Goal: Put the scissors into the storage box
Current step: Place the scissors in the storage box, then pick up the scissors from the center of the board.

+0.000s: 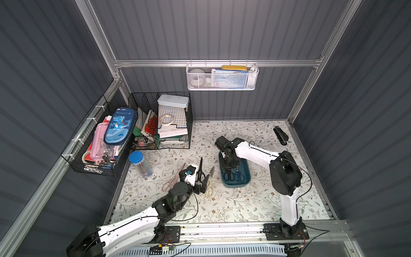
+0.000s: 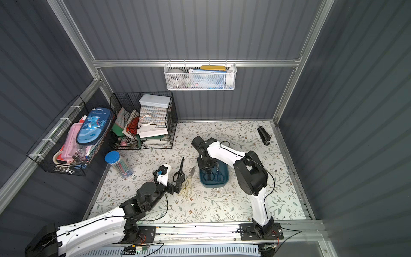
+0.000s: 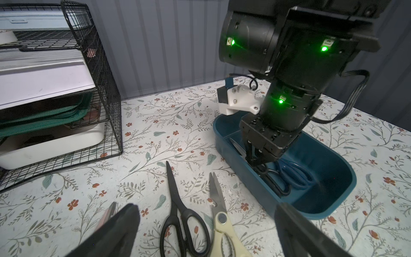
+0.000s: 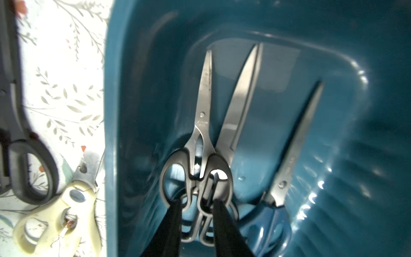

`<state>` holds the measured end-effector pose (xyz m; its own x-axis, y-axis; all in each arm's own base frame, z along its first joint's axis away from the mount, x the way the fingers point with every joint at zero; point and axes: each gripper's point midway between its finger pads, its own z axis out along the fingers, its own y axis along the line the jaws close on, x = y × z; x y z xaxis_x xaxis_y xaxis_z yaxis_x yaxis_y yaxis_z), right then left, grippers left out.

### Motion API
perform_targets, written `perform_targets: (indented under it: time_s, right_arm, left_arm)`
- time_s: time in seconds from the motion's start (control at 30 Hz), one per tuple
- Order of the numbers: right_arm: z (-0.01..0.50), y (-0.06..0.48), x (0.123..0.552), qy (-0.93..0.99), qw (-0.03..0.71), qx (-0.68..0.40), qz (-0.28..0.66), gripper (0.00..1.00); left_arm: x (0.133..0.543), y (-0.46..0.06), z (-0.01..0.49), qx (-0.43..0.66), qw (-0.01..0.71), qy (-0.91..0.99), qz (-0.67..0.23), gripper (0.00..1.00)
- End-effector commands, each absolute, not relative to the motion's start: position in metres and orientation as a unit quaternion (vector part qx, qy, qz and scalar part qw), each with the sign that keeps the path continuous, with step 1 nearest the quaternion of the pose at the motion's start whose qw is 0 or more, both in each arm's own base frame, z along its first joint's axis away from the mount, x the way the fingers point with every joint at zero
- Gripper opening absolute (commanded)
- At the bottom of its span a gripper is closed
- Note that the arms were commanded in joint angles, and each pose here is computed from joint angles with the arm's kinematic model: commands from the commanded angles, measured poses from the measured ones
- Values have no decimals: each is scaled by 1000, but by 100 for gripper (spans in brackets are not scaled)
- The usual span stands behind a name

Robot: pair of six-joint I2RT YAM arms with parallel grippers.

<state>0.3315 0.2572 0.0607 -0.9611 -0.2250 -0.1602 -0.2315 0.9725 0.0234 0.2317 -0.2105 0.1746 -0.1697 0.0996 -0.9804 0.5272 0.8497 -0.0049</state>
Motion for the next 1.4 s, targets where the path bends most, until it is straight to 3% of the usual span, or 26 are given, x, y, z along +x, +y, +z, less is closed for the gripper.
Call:
perform_targets:
  time_s: [0.0, 0.17, 0.43, 0.57, 0.77, 0.93, 1.17, 1.27, 1.37]
  right_arm:
    - [87, 251, 332, 988, 103, -112, 21, 34]
    - [108, 248, 326, 986, 120, -110, 37, 35]
    - [136, 225, 325, 973, 210, -62, 80, 36]
    - [150, 205, 316, 951, 282, -60, 111, 42]
    - [150, 195, 276, 908, 359, -119, 180, 63]
    - [141, 194, 234, 894, 366, -166, 199, 66]
    - [122, 197, 195, 886, 373, -214, 174, 66]
    - [110, 206, 182, 872, 378, -262, 169, 66]
    - [114, 209, 177, 861, 392, -280, 164, 66]
  left_arm:
    - [234, -214, 187, 203, 616, 738, -185, 99]
    - [236, -215, 184, 201, 612, 743, -181, 100]
    - [247, -219, 173, 189, 585, 774, -155, 99]
    - [260, -227, 160, 168, 494, 846, -108, 97]
    - [250, -247, 125, 185, 338, 919, -81, 92]
    - [235, -258, 118, 157, 267, 939, -150, 90]
    - [213, -250, 84, 160, 163, 967, -115, 88]
    - [213, -247, 76, 165, 159, 968, -103, 80]
    - [218, -243, 74, 164, 166, 968, -87, 78]
